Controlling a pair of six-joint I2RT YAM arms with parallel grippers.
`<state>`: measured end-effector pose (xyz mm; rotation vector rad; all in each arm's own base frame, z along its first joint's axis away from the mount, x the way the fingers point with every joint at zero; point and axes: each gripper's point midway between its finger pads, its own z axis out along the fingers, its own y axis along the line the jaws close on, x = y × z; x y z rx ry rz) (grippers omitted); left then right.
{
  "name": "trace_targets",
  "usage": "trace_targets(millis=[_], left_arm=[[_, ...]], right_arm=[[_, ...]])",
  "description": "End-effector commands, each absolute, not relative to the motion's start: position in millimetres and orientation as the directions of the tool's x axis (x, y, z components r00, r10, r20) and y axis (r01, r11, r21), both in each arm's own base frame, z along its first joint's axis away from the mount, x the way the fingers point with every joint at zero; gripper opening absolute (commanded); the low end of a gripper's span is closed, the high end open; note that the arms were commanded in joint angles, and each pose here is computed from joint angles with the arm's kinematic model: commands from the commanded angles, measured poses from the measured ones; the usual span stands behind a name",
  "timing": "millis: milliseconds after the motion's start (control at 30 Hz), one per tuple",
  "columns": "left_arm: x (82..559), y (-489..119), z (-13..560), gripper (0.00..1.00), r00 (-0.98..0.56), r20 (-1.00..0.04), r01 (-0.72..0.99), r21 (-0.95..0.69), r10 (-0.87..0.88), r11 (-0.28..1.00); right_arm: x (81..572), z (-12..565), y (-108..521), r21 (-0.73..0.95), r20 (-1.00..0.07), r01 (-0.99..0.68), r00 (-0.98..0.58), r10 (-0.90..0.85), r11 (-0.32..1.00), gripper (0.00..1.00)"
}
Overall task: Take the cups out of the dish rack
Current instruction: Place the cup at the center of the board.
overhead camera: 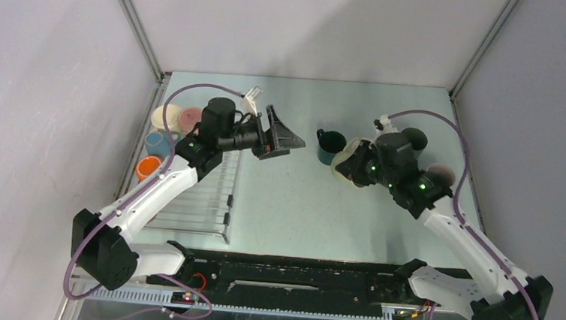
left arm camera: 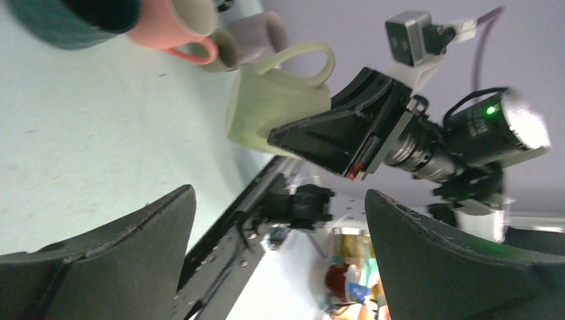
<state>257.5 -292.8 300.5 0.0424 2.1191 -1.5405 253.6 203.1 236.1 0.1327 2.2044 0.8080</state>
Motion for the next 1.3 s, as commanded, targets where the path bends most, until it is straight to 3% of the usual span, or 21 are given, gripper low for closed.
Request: trace_targets(millis=[0, 267, 533, 1033, 1267], left_arm=[[260, -268, 307, 1.0, -0.782, -0.575, 0.398, -0.758, -0.241, 0.518], [256, -252, 300, 1.0, -0.747, -0.634, 0.421, -0.684, -0.201, 0.595], [253, -249, 294, 1.0, -0.743, -0.649, 0.438, -0.657, -0.164, 0.614], [254, -251, 291, 1.0, -0.747, -0.651, 0.454, -0.647, -0.134, 0.613], [257, -253, 292, 1.0, -0.753, -0.646, 0.45, -0.644, -0.125, 0.618]], right_arm=[[261, 205, 178, 0.391, -0.641, -0.082, -0.739, 0.207, 0.917, 0.0], [267, 156, 187, 0.219, -0.57, -0.17, -0.822, -0.015, 0.961, 0.0], [270, 114, 198, 0.164, -0.456, -0.21, -0.882, -0.114, 0.964, 0.0], [274, 74, 192, 0.073, -0.327, -0.201, -0.93, -0.167, 0.977, 0.0], [277, 67, 192, 0.054, -0.311, -0.201, -0.934, -0.175, 0.978, 0.1]])
